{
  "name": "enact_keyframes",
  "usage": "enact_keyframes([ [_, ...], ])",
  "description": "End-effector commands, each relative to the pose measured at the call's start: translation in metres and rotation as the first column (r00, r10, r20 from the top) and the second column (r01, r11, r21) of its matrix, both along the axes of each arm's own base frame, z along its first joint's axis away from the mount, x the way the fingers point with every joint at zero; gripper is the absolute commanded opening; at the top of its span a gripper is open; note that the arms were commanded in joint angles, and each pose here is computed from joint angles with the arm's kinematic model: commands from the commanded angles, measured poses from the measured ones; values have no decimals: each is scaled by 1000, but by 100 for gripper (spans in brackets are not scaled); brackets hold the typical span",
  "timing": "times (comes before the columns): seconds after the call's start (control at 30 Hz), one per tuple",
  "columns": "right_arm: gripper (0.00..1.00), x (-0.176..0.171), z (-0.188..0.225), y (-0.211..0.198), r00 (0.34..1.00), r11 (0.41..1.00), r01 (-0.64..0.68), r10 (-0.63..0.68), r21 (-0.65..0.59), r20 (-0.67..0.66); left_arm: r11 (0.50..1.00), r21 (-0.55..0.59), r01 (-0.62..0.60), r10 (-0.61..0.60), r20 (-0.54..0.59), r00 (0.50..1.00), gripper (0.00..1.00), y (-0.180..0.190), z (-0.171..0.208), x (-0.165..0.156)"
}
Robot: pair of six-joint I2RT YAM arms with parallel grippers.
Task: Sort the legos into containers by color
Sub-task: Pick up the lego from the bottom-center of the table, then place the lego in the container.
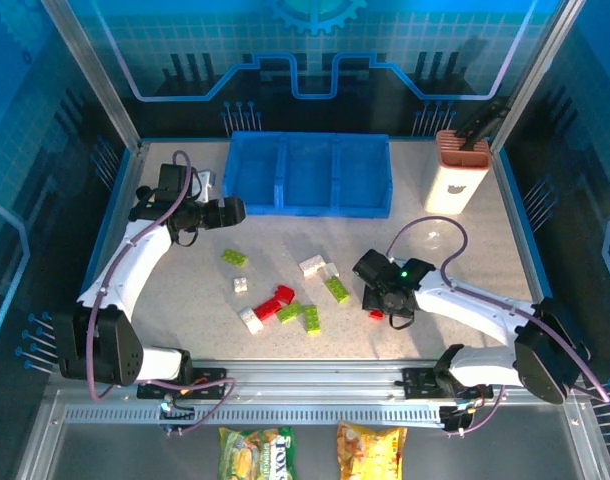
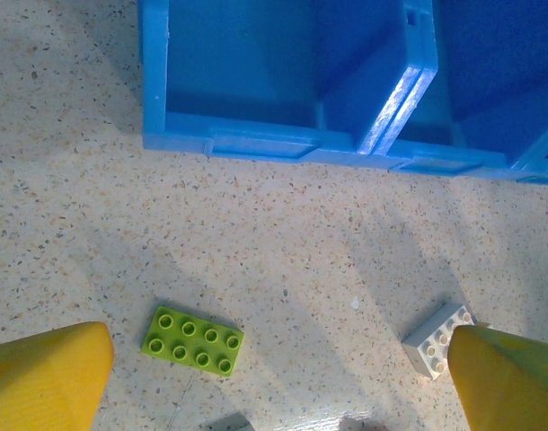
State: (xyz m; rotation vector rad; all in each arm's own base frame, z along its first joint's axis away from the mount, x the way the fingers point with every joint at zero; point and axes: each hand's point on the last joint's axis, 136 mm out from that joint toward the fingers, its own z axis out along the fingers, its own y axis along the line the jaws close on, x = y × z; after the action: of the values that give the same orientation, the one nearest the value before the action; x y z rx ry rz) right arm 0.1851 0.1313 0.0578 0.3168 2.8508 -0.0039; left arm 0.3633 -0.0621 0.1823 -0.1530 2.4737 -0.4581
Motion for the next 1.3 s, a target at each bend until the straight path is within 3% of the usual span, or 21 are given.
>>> enact_keyframes([
  [0.0,66,4,-11,10,999,998,31,-30,46,-18,1000,10,6,-6,-2,1000,97,2,-4,0],
  [0.37,52,2,-41,15,996,998,57,-53,37,-78,1000,8,8,-8,-20,1000,97,2,-9,1],
  [0.67,38,5,-37,14,997,999,45,-44,16,-67,1000,-12,14,-15,-46,999,96,-2,-16,4],
  [0.93,33,21,-7,15,1000,1000,-19,19,18,-17,1000,2,11,-11,-33,999,96,1,-12,4],
  [1.27,31,82,43,17,986,984,-163,160,68,43,1000,9,-2,2,-15,1000,94,7,-7,3],
])
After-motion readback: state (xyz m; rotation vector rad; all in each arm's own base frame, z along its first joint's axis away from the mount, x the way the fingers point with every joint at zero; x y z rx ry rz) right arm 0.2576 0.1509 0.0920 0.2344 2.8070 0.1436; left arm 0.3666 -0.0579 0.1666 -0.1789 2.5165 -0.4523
